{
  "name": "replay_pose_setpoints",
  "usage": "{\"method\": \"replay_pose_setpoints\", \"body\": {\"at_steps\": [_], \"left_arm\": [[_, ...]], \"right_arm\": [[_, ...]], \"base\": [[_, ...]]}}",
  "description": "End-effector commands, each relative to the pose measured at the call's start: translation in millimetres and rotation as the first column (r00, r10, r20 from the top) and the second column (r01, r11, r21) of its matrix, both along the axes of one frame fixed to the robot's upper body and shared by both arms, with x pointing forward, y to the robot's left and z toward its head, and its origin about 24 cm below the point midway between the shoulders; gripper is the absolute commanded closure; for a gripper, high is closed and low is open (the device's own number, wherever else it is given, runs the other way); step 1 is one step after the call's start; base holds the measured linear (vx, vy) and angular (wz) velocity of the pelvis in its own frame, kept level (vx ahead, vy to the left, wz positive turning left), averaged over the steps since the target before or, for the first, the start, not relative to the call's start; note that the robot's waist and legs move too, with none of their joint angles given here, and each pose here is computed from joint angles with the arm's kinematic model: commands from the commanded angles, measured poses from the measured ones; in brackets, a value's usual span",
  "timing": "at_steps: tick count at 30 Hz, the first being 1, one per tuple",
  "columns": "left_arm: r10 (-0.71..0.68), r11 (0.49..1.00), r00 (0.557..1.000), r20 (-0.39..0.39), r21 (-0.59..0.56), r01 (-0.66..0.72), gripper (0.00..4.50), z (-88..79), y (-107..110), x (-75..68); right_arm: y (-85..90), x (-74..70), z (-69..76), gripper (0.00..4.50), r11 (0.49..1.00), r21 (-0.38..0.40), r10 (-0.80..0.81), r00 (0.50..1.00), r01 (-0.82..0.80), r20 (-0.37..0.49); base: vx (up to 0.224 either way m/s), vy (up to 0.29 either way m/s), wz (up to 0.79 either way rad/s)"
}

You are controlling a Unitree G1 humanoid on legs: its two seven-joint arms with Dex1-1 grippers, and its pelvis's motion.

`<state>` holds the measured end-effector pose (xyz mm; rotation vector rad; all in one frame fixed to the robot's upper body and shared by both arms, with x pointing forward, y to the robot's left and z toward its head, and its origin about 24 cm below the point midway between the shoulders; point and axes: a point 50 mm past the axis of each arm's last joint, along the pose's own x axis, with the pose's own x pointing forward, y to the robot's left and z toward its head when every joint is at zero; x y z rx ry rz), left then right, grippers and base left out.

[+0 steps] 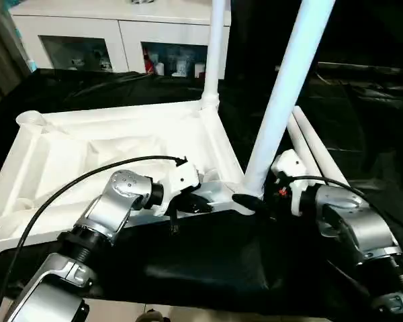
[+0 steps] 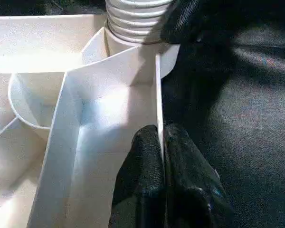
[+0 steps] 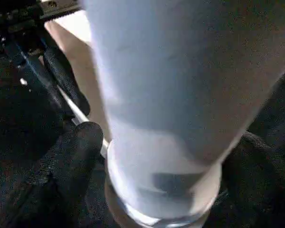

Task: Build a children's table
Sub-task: Rotate leg to tighten

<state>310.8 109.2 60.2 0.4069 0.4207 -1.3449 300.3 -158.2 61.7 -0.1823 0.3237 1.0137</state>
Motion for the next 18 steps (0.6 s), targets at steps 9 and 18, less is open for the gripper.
{"method": "replay_pose_setpoints", "body": {"at_steps": [9,18], "left_arm": [[-0.047,0.996,0.997,0.064,-0.075,0.052,4.50,16.1,-11,0.1],[0.048,0.996,0.998,0.046,-0.080,-0.045,4.50,12.0,-11,6.1]], "right_arm": [[-1.9,0.8,-0.5,1.32,1.000,-0.009,0.002,1.000,-0.002,-0.005],[-0.1,6.8,-16.8,1.78,0.988,0.005,-0.157,0.988,0.157,-0.007]], "base": [[0.000,0.000,0.00],[0.000,0.000,0.00]]}}
